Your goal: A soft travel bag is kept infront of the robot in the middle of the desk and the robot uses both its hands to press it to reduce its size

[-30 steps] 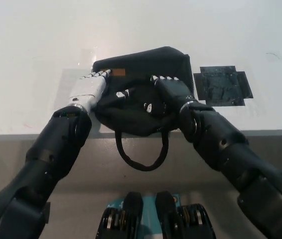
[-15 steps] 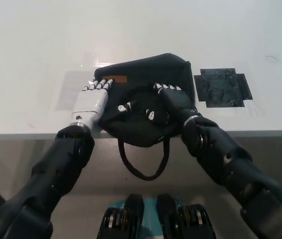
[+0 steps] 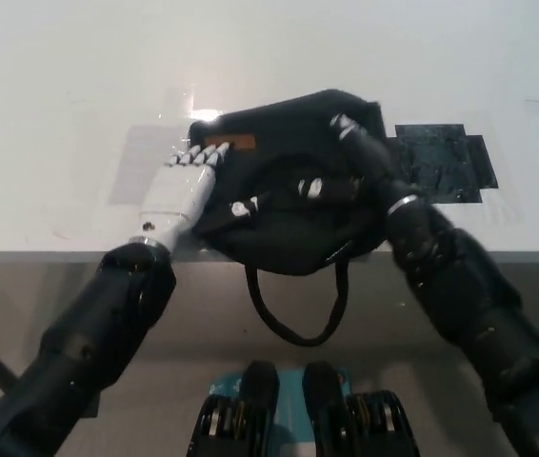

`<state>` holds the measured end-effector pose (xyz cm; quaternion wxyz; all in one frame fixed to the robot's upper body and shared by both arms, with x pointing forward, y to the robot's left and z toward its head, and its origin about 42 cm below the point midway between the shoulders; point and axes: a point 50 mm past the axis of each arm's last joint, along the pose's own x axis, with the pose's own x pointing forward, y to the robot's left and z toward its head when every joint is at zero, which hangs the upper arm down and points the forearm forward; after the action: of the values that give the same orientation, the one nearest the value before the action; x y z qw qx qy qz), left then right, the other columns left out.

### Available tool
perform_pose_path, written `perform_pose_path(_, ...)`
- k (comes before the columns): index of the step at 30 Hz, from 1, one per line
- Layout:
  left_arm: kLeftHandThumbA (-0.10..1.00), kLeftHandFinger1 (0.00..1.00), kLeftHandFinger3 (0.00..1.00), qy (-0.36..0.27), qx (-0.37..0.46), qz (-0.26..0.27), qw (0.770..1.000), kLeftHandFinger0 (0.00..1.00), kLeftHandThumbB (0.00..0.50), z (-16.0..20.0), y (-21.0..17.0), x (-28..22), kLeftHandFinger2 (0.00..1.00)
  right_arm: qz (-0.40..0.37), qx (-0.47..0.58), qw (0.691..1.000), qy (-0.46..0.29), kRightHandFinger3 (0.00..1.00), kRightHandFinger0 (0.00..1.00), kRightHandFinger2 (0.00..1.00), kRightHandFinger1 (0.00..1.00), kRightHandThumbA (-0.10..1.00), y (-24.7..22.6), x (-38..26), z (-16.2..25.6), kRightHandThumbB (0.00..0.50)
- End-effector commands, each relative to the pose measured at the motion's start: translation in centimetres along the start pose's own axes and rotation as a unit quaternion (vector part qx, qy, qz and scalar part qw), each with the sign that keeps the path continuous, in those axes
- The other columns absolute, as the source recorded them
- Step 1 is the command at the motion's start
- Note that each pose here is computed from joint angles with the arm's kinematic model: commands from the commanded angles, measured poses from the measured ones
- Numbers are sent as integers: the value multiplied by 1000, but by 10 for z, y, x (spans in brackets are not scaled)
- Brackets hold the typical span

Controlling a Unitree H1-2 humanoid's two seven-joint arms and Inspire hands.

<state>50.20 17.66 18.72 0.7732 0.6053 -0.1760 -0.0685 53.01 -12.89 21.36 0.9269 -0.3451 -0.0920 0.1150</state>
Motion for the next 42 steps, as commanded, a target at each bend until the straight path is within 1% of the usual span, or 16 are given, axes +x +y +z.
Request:
perform_pose_path(1, 1000, 1000, 1000, -43, -14, 55, 997, 1000, 228, 27, 95, 30, 1000, -53, 116, 987, -102, 1000, 1000, 1000, 1000, 1000, -78, 1, 72, 302)
perform_pose_path(3, 1000, 1000, 1000, -55, -20, 83, 995, 1000, 248, 34, 123, 34, 1000, -71, 127, 980, -135, 1000, 1000, 1000, 1000, 1000, -94, -3, 94, 305)
perform_pose_path(5, 1000, 1000, 1000, -68, -36, 118, 990, 1000, 247, 47, 157, 37, 1000, -77, 140, 972, -175, 1000, 1000, 1000, 1000, 1000, -111, -10, 118, 262)
perform_pose_path(6, 1000, 1000, 1000, -90, -35, 142, 985, 1000, 215, 52, 177, 38, 1000, -89, 122, 971, -183, 1000, 1000, 1000, 1000, 1000, -119, -14, 130, 277)
perform_pose_path(10, 1000, 1000, 1000, -109, -39, 179, 977, 1000, 240, 65, 226, 40, 1000, -111, 129, 965, -200, 1000, 1000, 1000, 1000, 1000, -135, -25, 155, 323)
perform_pose_path(16, 1000, 1000, 1000, -132, -100, 217, 962, 1000, 271, 76, 276, 19, 1000, -124, 135, 959, -215, 1000, 1000, 1000, 1000, 1000, -145, -49, 160, 279)
perform_pose_path(18, 1000, 1000, 1000, -134, -161, 227, 951, 1000, 301, 77, 290, 6, 1000, -124, 139, 953, -238, 1000, 1000, 1000, 1000, 1000, -149, -65, 167, 249)
perform_pose_path(20, 1000, 1000, 1000, -152, -191, 243, 939, 1000, 285, 75, 307, -7, 1000, -132, 148, 942, -269, 1000, 1000, 1000, 1000, 1000, -154, -88, 180, 263)
perform_pose_path(25, 1000, 1000, 1000, -166, -240, 244, 925, 1000, 336, 71, 319, -18, 1000, -142, 148, 929, -307, 1000, 1000, 1000, 1000, 1000, -164, -116, 197, 263)
perform_pose_path(26, 1000, 1000, 1000, -170, -255, 246, 920, 1000, 340, 72, 321, -22, 1000, -147, 146, 925, -319, 1000, 1000, 1000, 1000, 1000, -167, -122, 200, 240)
perform_pose_path(30, 1000, 1000, 1000, -202, -277, 258, 903, 1000, 262, 74, 316, -64, 1000, -147, 166, 905, -363, 1000, 1000, 1000, 1000, 1000, -173, -168, 200, 255)
perform_pose_path(32, 1000, 1000, 1000, -205, -278, 257, 903, 1000, 259, 75, 315, -70, 1000, -148, 163, 905, -365, 1000, 1000, 1000, 1000, 1000, -173, -174, 200, 255)
perform_pose_path(33, 1000, 1000, 1000, -236, -313, 255, 884, 1000, 312, 79, 303, -101, 1000, -170, 179, 888, -387, 1000, 1000, 1000, 1000, 1000, -170, -207, 195, 255)
perform_pose_path(34, 1000, 1000, 1000, -250, -320, 256, 877, 1000, 332, 82, 298, -115, 1000, -168, 185, 881, -401, 1000, 1000, 1000, 1000, 1000, -168, -222, 193, 235)
perform_pose_path(37, 1000, 1000, 1000, -309, -355, 244, 848, 1000, 315, 93, 278, -170, 1000, -184, 193, 862, -431, 1000, 1000, 1000, 1000, 1000, -157, -278, 186, 266)
perform_pose_path(42, 1000, 1000, 1000, -308, -385, 264, 829, 1000, 279, 101, 233, -241, 1000, -186, 219, 839, -461, 1000, 1000, 1000, 1000, 1000, -122, -316, 154, 268)
